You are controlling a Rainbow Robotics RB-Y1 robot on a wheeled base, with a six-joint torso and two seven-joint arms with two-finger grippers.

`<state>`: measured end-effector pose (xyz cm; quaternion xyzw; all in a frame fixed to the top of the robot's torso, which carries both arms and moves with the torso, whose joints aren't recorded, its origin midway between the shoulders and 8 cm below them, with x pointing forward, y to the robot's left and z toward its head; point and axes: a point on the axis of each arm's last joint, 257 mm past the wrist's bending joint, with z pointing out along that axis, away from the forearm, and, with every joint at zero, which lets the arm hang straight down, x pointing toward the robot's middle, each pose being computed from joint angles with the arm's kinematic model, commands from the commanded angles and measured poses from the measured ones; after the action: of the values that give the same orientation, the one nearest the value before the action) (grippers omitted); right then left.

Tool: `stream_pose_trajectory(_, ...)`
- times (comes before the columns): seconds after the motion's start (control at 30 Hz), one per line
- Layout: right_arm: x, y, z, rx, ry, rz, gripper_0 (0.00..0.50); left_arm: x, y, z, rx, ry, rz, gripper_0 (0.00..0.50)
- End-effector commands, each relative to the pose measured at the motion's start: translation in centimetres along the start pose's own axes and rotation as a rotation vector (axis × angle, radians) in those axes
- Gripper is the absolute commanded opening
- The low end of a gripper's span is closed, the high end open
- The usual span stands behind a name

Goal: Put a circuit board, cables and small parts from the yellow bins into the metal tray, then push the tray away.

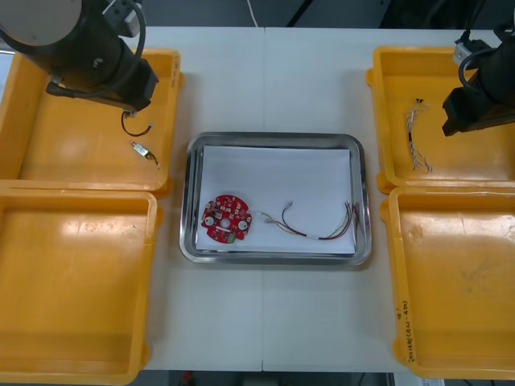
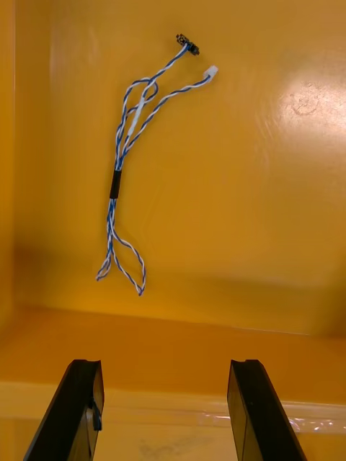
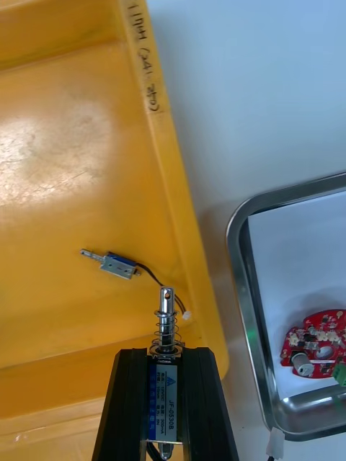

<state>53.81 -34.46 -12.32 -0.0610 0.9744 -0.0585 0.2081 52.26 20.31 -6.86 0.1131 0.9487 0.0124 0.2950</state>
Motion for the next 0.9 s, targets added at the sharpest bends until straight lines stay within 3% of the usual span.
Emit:
stream_pose_trajectory(0.03, -3.8, 1.6, -1.2, 0.005, -0.086, 0.065, 0.500, 0.4, -3.8, 1.1, 0.013, -0.011, -0.117, 0.001)
stream_pose_trajectory(0.5, -5.9, 3.2, 3.1, -0.048, -0.131, 0.158, 0.500, 1.5, -9.7, 6.2, 0.037, -0.012, -0.094, 0.000)
stream_pose_trajectory(0.9, -5.5, 4.8, 6.7, -0.104, -0.108, 0.217, 0.500, 2.6, -12.6, 11.2, 0.053, -0.011, -0.110, 0.000)
